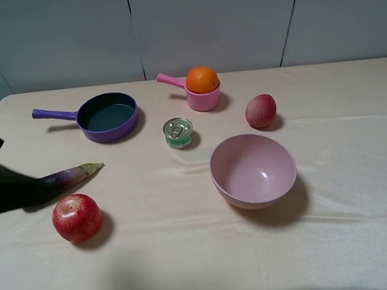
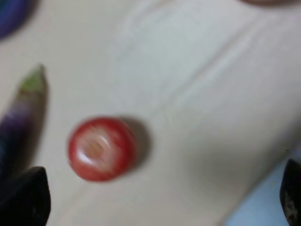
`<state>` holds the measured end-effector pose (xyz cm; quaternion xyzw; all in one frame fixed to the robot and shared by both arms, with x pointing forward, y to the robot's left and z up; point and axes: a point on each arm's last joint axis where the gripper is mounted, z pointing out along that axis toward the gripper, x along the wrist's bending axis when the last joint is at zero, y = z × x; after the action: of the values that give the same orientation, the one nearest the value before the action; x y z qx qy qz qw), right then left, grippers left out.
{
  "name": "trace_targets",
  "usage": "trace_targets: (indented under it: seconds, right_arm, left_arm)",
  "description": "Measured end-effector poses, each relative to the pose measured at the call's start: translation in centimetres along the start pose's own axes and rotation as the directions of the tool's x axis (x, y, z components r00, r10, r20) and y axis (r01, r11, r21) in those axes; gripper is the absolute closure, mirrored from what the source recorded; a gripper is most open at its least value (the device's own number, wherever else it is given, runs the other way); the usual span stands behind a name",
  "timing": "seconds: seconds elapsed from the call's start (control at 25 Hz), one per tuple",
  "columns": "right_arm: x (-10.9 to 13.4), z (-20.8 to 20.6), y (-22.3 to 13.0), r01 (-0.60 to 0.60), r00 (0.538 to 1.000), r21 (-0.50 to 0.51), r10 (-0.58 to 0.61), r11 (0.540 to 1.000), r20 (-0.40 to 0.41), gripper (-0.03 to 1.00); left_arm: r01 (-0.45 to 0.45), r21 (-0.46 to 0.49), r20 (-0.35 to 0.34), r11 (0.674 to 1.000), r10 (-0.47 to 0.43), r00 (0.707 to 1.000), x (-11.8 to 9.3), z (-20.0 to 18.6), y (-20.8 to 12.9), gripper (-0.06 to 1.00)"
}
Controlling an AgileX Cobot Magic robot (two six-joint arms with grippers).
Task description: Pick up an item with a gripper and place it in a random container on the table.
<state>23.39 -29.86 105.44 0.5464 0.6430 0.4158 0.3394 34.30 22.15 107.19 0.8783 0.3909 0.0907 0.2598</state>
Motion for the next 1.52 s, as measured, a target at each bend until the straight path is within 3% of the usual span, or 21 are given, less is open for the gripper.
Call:
trace_targets:
  seconds: [0.4, 0.68, 1.08, 1.52]
  right_arm:
    - [0.0, 0.0, 0.0, 0.000, 1.000, 0.000, 0.000, 1.000, 0.000, 0.27]
    - [0.0, 0.0, 0.0, 0.000, 1.000, 0.000, 0.000, 1.000, 0.000, 0.27]
    - [0.0, 0.0, 0.0, 0.000, 1.000, 0.000, 0.000, 1.000, 0.000, 0.27]
    - [0.0, 0.0, 0.0, 0.000, 1.000, 0.000, 0.000, 1.000, 0.000, 0.27]
  left_arm:
    - [0.008, 0.038, 0.027, 0.999, -0.009, 1.000, -0.8, -0.2, -4.6, -0.05]
    - [0.118, 0.007, -0.045, 0.993, -0.118, 0.992, -0.7, -0.8, -8.5, -0.05]
    - [0.208, -0.267, -0.195, 0.941, -0.264, 0.944, -1.6, -3.2, -11.0, -0.05]
    - [0.165, -0.432, -0.272, 0.887, -0.303, 0.913, -3.2, -4.2, -12.7, -0.05]
